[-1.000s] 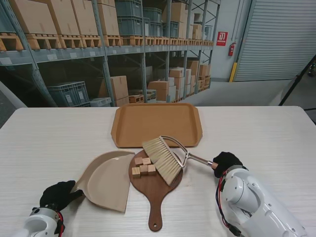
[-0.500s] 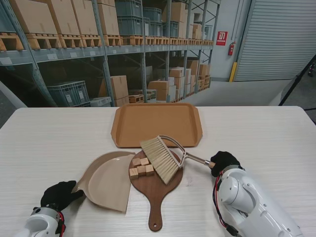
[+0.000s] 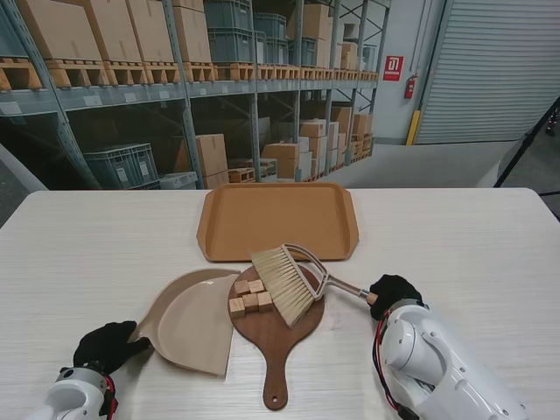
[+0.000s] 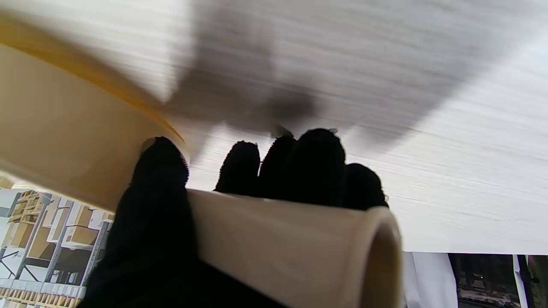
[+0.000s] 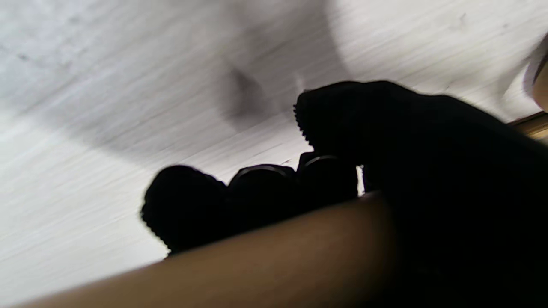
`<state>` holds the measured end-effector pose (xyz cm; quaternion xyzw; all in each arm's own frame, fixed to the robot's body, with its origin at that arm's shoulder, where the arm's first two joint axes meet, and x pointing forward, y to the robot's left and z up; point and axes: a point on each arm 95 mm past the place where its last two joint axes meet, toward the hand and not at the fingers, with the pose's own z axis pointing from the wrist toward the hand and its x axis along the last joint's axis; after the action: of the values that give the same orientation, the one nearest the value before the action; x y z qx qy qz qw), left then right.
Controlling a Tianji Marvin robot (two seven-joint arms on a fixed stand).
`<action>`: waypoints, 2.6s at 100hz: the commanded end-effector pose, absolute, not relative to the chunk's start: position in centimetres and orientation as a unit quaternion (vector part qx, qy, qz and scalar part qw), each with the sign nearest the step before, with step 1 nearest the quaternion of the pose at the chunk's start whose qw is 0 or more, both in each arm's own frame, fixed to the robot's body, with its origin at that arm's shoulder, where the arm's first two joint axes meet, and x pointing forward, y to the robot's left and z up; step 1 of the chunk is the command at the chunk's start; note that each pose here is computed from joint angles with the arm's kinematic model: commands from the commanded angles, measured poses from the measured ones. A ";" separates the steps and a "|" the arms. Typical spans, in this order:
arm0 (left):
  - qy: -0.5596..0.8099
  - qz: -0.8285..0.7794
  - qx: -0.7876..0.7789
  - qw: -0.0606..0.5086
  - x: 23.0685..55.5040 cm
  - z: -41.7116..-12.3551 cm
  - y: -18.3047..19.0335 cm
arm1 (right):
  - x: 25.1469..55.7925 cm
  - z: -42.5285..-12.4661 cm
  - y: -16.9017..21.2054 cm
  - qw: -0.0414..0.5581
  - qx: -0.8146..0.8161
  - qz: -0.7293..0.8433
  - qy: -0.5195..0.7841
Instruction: Sweep wood blocks off a wooden cutting board into a dustpan and pour them into a container
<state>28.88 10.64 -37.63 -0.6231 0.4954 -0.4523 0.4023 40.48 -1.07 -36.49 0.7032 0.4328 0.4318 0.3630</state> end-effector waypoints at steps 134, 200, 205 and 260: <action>0.496 -0.445 -0.635 0.391 28.2 -37.9 10.2 | 38.4 -36.7 6.5 0.238 0.624 0.543 0.509; 0.497 -0.443 -0.636 0.390 28.2 -37.9 10.2 | 39.5 -35.4 0.2 0.317 0.721 0.475 0.394; 0.497 -0.443 -0.636 0.390 28.2 -37.8 10.2 | 39.7 -35.2 -0.5 0.329 0.720 0.471 0.388; 0.498 -0.441 -0.635 0.393 28.3 -37.7 10.3 | 40.9 -33.1 -10.3 0.487 0.712 0.403 0.305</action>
<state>28.67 10.49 -37.47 -0.6295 0.4932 -0.4479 0.3998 41.15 -8.84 -32.95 0.7113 0.3093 0.4199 0.4713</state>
